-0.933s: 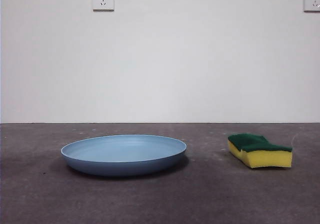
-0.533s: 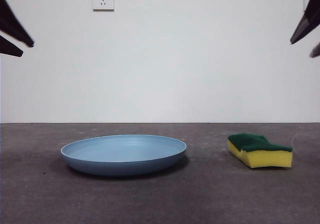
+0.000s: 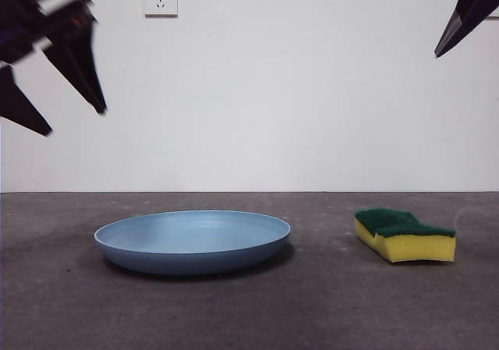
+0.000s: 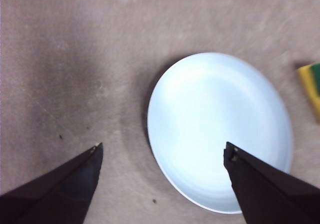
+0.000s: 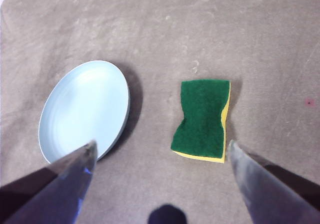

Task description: Pick up the plate,pick up the cloth,clean the plate with the cloth

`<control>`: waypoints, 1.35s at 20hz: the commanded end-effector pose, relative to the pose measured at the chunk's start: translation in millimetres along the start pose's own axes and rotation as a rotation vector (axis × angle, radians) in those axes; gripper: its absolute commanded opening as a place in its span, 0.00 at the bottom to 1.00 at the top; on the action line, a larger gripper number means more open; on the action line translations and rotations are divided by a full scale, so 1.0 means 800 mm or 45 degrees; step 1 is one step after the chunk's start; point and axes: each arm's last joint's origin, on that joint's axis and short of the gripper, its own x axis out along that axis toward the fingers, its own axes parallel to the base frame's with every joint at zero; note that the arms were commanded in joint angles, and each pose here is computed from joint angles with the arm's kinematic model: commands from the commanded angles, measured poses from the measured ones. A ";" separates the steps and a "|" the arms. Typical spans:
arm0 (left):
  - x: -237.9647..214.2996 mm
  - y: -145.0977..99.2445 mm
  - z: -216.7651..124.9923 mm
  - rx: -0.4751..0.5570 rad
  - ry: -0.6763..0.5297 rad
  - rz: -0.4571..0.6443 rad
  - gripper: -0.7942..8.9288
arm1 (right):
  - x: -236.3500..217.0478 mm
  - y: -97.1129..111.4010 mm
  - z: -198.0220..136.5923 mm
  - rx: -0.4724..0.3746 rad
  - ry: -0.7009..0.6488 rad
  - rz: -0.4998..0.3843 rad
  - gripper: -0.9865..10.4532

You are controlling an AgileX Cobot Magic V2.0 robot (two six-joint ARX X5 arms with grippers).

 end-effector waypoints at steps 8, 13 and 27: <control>0.120 -0.012 -0.003 0.101 0.298 0.072 0.50 | -0.001 0.001 0.001 -0.018 -0.006 0.004 0.47; 0.154 -0.005 -0.013 0.092 0.364 0.076 0.50 | -0.001 0.001 0.001 -0.015 0.002 0.003 0.47; 0.156 -0.011 -0.014 0.161 0.374 0.055 0.07 | 0.000 0.003 0.001 -0.036 0.003 0.007 0.47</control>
